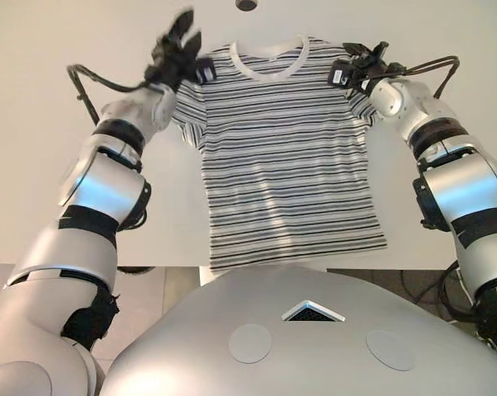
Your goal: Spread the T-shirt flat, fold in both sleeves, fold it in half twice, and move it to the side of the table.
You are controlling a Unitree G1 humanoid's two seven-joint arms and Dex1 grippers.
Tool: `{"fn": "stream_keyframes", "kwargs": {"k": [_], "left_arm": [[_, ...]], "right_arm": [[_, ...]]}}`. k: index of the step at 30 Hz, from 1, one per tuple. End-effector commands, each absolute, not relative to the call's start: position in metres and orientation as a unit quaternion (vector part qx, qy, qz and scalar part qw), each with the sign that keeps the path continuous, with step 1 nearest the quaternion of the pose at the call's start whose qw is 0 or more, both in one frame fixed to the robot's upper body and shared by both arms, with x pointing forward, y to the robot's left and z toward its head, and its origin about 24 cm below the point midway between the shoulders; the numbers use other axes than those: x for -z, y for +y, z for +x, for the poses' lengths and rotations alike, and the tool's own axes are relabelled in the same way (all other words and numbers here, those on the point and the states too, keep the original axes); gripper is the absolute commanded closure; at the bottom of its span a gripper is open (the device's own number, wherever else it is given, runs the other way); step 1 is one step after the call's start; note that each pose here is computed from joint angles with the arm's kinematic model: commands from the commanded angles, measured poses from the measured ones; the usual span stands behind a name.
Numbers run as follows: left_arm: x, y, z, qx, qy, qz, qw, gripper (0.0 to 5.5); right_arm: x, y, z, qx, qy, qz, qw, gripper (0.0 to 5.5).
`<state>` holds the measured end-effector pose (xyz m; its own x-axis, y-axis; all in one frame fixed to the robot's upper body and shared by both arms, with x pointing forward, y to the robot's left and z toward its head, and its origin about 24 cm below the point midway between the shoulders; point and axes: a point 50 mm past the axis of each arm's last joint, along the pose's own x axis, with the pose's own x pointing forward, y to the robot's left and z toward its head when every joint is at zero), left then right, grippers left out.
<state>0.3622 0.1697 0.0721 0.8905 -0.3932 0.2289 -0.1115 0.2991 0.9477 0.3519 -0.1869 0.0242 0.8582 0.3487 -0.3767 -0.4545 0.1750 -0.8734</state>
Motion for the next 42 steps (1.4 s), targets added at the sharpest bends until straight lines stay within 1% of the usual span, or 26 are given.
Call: {"fn": "stream_keyframes", "kwargs": {"k": [1, 2, 3, 5, 7, 9, 10, 11, 13, 14, 17, 19, 22, 29, 36, 38, 42], "left_arm": [[-0.118, 0.162, 0.330, 0.132, -0.364, 0.471, 0.793, 3.12], [-0.118, 0.161, 0.316, 0.156, -0.373, 0.465, 0.788, 3.12], [-0.114, 0.165, 0.303, 0.171, -0.357, 0.462, 0.794, 3.12], [-0.105, 0.189, 0.283, 0.169, -0.298, 0.448, 0.826, 3.12], [-0.099, 0.214, 0.268, 0.148, -0.228, 0.409, 0.871, 3.12], [-0.082, 0.239, 0.250, 0.126, -0.107, 0.302, 0.939, 3.12], [-0.068, 0.250, 0.235, 0.122, -0.035, 0.227, 0.966, 3.12], [-0.057, 0.255, 0.219, 0.125, 0.027, 0.155, 0.980, 3.12], [-0.044, 0.258, 0.197, 0.118, 0.104, 0.040, 0.987, 3.12], [-0.041, 0.258, 0.190, 0.110, 0.128, -0.004, 0.986, 3.12], [-0.036, 0.254, 0.183, 0.107, 0.180, -0.089, 0.974, 3.12], [-0.032, 0.244, 0.184, 0.118, 0.218, -0.134, 0.960, 3.12], [-0.026, 0.234, 0.187, 0.127, 0.256, -0.182, 0.941, 3.12], [-0.011, 0.226, 0.205, 0.102, 0.299, -0.250, 0.915, 3.12], [0.004, 0.240, 0.214, 0.028, 0.310, -0.299, 0.902, 3.12], [0.004, 0.242, 0.215, 0.022, 0.310, -0.302, 0.901, 3.12], [0.005, 0.237, 0.217, 0.030, 0.313, -0.298, 0.901, 3.12]], "right_arm": [[-0.046, -0.218, 0.340, -0.240, -0.029, -0.540, 0.806, 3.68], [-0.052, -0.225, 0.335, -0.235, -0.050, -0.529, 0.814, 3.68], [-0.059, -0.232, 0.329, -0.227, -0.075, -0.515, 0.823, 3.68], [-0.077, -0.244, 0.313, -0.204, -0.130, -0.478, 0.844, 3.68], [-0.093, -0.253, 0.297, -0.179, -0.164, -0.449, 0.860, 3.68], [-0.104, -0.264, 0.279, -0.152, -0.178, -0.431, 0.872, 3.68], [-0.109, -0.273, 0.269, -0.136, -0.178, -0.427, 0.876, 3.68], [-0.113, -0.280, 0.261, -0.122, -0.175, -0.425, 0.880, 3.68], [-0.119, -0.288, 0.249, -0.107, -0.170, -0.422, 0.884, 3.68], [-0.121, -0.289, 0.246, -0.104, -0.168, -0.421, 0.886, 3.68], [-0.123, -0.290, 0.239, -0.098, -0.160, -0.416, 0.890, 3.68], [-0.123, -0.284, 0.236, -0.106, -0.159, -0.413, 0.890, 3.68], [-0.123, -0.276, 0.233, -0.119, -0.161, -0.414, 0.888, 3.68], [-0.123, -0.269, 0.226, -0.130, -0.165, -0.409, 0.888, 3.68], [-0.126, -0.262, 0.221, -0.140, -0.174, -0.406, 0.886, 3.68], [-0.125, -0.261, 0.221, -0.140, -0.175, -0.406, 0.886, 3.68], [-0.122, -0.258, 0.221, -0.146, -0.174, -0.403, 0.886, 3.68]]}}
